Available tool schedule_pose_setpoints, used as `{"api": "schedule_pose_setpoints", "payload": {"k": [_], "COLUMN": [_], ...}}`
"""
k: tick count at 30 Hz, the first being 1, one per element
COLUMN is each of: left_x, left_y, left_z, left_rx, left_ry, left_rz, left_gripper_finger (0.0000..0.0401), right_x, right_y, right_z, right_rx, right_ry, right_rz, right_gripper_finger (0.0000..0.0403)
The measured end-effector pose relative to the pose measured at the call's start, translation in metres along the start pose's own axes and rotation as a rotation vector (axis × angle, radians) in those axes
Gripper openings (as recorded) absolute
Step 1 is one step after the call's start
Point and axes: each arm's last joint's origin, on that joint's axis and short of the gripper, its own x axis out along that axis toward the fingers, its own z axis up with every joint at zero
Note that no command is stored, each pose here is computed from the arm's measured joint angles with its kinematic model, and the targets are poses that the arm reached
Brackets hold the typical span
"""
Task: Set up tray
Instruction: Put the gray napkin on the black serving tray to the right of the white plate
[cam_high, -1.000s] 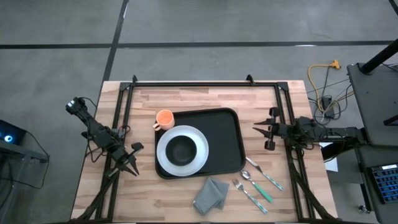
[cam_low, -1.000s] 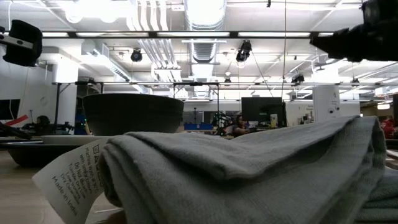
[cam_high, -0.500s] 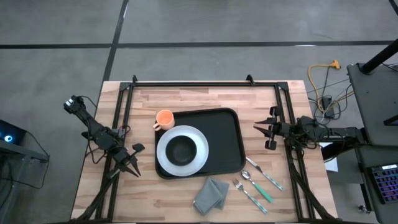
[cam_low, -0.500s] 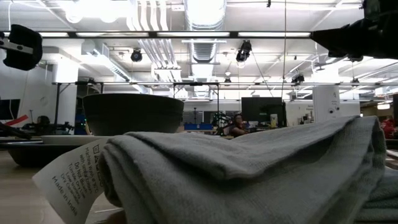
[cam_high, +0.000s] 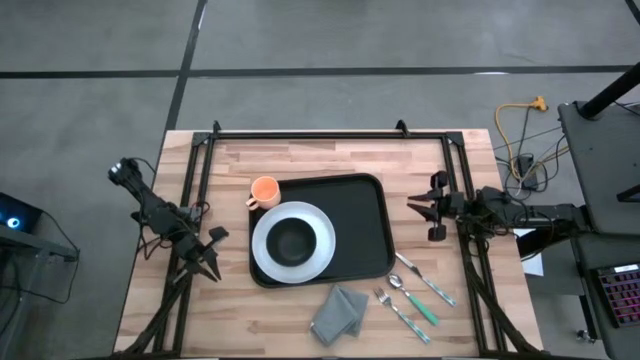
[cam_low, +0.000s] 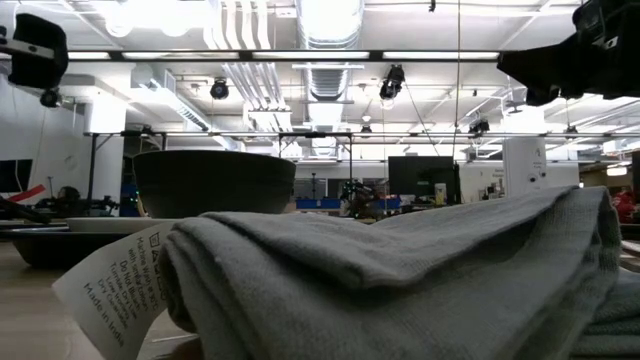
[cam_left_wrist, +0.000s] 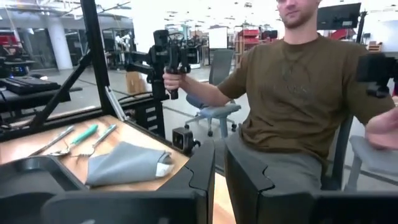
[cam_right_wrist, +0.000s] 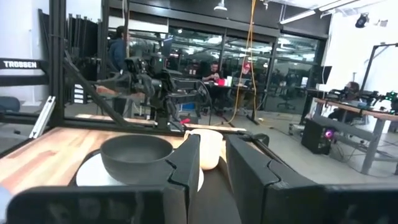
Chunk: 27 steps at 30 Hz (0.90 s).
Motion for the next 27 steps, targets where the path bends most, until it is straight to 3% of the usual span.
{"api": "schedule_pose_setpoints", "payload": {"k": [7, 21, 27], "left_x": [-0.003, -0.001, -0.001], "left_y": [0.0, 0.0, 0.0], "left_z": [0.004, 0.003, 0.003], "left_rx": [0.001, 0.001, 0.001], "left_ry": [-0.045, -0.029, -0.027], "left_rz": [0.002, 0.002, 0.003], "left_gripper_finger": [0.0018, 0.0018, 0.0018], "right_x": [0.002, 0.011, 0.015], "right_y": [0.0, 0.004, 0.004], "right_z": [-0.003, -0.019, -0.022], "right_rx": [0.053, -0.121, -0.133], "right_ry": [0.027, 0.192, 0.21], "right_rz": [0.002, 0.055, 0.061], "right_gripper_finger": [0.0068, 0.0068, 0.0087]}}
